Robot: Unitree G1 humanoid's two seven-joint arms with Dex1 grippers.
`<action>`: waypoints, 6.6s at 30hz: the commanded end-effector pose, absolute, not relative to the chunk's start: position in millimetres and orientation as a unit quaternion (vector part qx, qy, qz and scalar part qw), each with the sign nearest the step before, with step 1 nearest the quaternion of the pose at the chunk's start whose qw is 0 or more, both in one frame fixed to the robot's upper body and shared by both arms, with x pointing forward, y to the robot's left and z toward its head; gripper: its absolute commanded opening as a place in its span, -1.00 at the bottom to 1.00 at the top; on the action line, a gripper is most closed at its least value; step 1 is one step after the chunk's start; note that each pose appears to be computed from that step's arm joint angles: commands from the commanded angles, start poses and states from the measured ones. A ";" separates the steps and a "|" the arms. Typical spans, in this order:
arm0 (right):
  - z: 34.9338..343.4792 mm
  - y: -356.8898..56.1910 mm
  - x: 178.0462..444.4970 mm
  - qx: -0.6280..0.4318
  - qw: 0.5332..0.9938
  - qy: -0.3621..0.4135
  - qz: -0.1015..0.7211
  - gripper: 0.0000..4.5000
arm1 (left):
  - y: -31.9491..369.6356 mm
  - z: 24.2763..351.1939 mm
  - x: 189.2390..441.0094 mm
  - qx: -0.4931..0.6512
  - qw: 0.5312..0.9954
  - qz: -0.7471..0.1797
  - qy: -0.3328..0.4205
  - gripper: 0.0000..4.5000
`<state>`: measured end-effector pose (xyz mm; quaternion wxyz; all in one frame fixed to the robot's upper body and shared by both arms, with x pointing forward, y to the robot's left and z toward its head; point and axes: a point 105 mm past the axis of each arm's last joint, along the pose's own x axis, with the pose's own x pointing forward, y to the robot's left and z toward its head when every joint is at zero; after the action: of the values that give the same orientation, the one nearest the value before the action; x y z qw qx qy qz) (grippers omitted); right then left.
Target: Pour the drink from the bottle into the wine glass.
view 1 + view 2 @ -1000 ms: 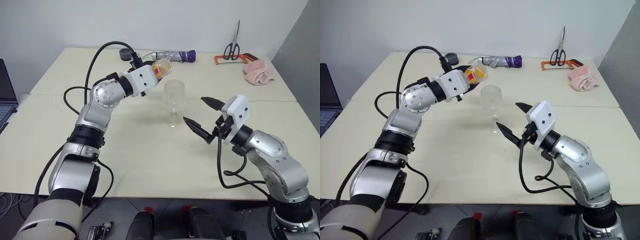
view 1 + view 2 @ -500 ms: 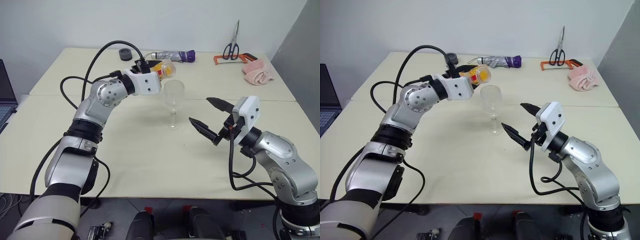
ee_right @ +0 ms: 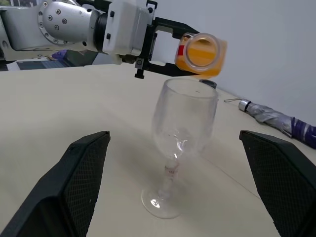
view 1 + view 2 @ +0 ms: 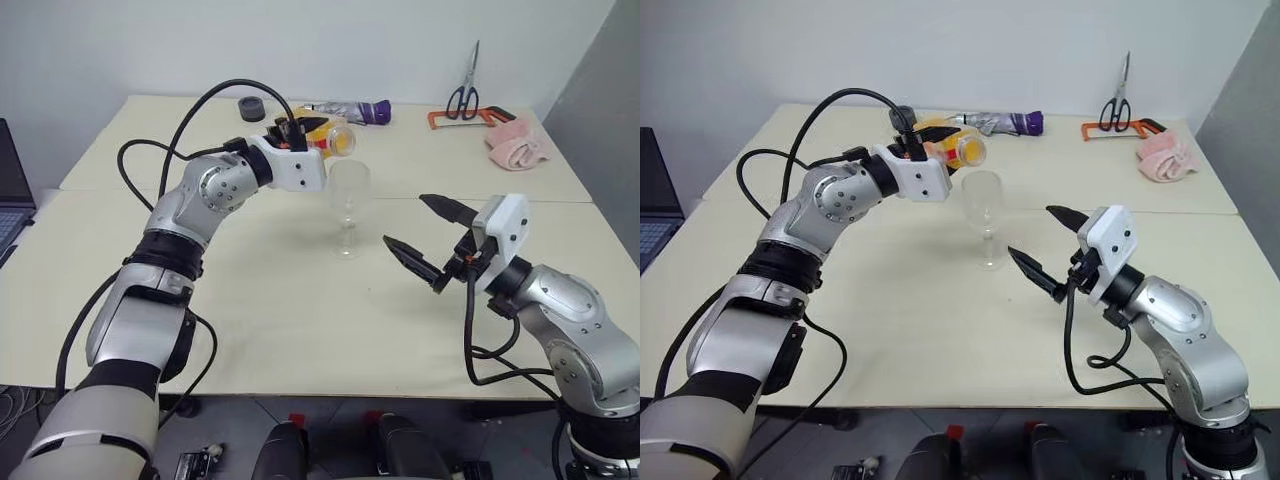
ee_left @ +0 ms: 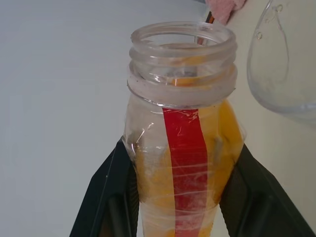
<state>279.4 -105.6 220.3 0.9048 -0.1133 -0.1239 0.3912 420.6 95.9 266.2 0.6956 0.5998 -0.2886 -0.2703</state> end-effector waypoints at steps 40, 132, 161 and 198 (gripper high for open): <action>232.2 -114.6 268.6 -0.134 0.898 -0.150 0.391 1.00 | 93.6 300.9 418.3 0.652 0.631 -0.213 -0.363 -0.24; 229.6 -114.3 257.1 -0.124 0.889 -0.137 0.420 1.00 | 96.1 310.3 416.8 0.681 0.596 -0.195 -0.379 -0.24; 229.8 -111.9 257.5 -0.125 0.888 -0.133 0.422 1.00 | 97.4 306.6 421.0 0.668 0.618 -0.195 -0.366 -0.24; 228.7 -78.3 260.3 -0.129 0.862 -0.110 0.477 1.00 | 191.4 263.8 446.8 0.176 0.964 -0.155 -0.128 -0.24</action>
<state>264.4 -83.4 223.9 0.8702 -0.1229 -0.1082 0.4646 452.3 178.8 243.7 0.9574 0.2041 -0.1041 -0.1760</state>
